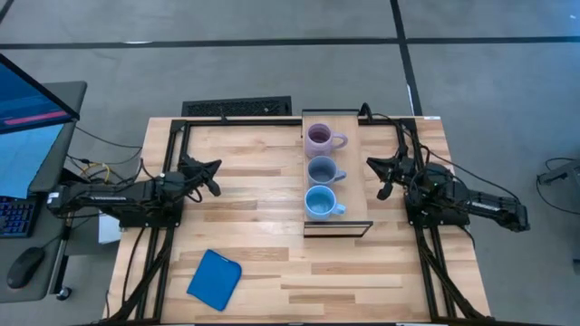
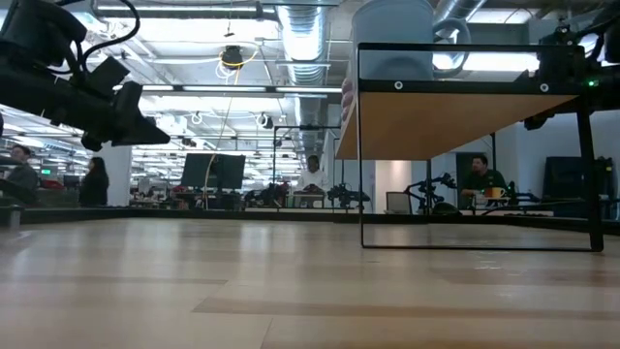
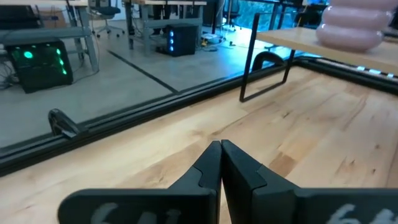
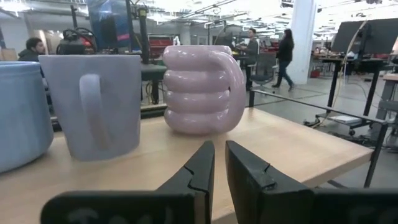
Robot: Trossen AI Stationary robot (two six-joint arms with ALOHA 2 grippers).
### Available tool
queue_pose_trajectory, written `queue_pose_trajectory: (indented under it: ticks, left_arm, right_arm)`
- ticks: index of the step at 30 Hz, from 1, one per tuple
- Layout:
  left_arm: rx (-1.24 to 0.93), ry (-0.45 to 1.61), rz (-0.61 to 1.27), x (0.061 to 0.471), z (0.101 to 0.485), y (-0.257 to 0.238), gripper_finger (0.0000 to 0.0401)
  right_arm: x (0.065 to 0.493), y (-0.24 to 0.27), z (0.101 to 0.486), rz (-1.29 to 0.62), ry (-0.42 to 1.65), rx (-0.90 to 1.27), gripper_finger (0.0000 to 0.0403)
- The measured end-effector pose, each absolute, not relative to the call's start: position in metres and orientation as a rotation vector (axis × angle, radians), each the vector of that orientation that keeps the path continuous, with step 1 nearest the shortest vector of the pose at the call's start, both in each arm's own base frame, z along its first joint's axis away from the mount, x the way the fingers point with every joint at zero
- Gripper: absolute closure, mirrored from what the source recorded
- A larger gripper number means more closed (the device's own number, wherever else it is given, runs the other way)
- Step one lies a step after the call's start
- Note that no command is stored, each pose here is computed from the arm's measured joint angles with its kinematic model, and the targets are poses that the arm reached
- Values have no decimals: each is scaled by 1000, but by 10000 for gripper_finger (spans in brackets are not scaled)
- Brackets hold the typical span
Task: Stack small to large cups/mugs on shelf
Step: Return to Home Position
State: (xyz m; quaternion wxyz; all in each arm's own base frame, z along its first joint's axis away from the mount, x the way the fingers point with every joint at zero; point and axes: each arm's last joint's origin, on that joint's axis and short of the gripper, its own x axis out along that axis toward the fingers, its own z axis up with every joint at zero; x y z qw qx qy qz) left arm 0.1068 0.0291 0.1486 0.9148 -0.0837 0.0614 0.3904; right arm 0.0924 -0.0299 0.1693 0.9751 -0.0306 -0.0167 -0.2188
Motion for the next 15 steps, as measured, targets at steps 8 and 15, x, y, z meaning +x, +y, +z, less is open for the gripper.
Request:
queue_pose_trajectory:
  ticks: [8,15]
  left_arm:
    - [-98,169,817,107,147,30,401]
    - [-99,170,808,107,147,29,401]
  right_arm:
    - [92,-30,169,-442,-33,-62,339]
    - [92,-30,169,-442,-33,-62,339]
